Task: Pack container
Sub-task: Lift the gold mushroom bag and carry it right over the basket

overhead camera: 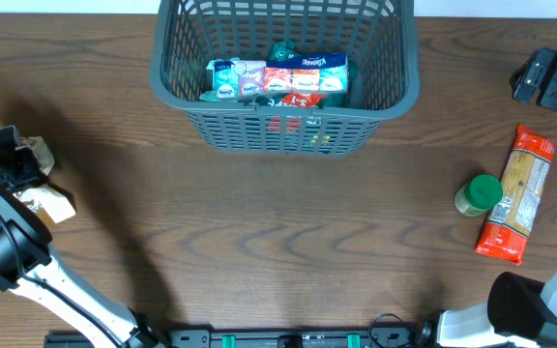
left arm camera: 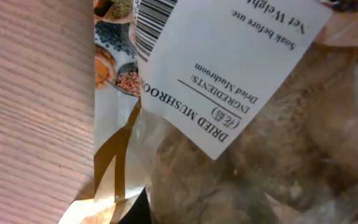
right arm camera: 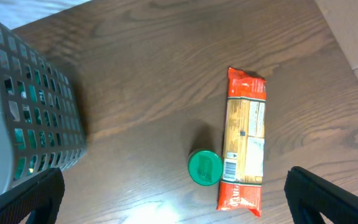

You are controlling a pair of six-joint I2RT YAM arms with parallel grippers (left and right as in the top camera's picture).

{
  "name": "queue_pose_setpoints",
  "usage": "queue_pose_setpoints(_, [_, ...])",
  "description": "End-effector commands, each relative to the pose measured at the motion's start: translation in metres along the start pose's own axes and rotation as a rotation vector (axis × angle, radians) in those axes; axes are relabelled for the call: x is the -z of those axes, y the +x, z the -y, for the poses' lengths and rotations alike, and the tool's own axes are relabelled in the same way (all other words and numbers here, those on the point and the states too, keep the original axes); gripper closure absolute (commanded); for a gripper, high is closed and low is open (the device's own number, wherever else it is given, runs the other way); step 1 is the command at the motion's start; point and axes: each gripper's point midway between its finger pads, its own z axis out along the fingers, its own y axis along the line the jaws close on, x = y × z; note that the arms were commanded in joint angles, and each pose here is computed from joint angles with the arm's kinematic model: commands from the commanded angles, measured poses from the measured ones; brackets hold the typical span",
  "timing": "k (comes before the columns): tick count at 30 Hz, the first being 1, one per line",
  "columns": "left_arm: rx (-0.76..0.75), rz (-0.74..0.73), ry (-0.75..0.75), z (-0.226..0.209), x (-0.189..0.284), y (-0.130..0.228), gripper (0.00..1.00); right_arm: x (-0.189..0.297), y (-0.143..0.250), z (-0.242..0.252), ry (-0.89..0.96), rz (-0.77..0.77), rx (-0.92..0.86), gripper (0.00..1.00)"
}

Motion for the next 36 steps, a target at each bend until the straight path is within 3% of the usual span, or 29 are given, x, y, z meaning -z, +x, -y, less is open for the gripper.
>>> queue_pose_setpoints(1, [0.042, 0.043, 0.075, 0.027, 0.020, -0.009, 0.94, 0.004, -0.003, 0.003, 0.014, 0.015, 0.024, 0.01])
queue_pose_setpoints(6, [-0.011, 0.185, 0.162, 0.071, 0.092, -0.030, 0.94, 0.004, 0.001, 0.003, 0.015, -0.002, 0.032, 0.01])
queue_pose_setpoints(16, [-0.304, 0.672, 0.159, 0.183, 0.314, -0.047, 0.94, 0.004, 0.009, 0.004, 0.016, -0.032, 0.032, 0.01])
queue_pose_setpoints(21, [-0.664, 0.918, 0.190, 0.275, 0.404, -0.022, 0.94, 0.004, 0.012, 0.002, 0.007, -0.045, 0.032, 0.01])
queue_pose_setpoints(28, [-1.222, 1.206, 0.188, 0.406, 0.453, 0.020, 0.94, 0.005, 0.018, 0.000, -0.011, -0.073, 0.032, 0.01])
queue_pose_setpoints(33, [-1.454, 1.347, 0.136, 0.470, 0.451, 0.024, 0.94, 0.005, 0.018, -0.004, -0.031, -0.072, 0.031, 0.01])
queue_pose_setpoints(36, [-1.500, 1.322, 0.140, 0.494, 0.425, 0.015, 0.94, 0.005, 0.019, -0.004, -0.031, -0.074, 0.031, 0.01])
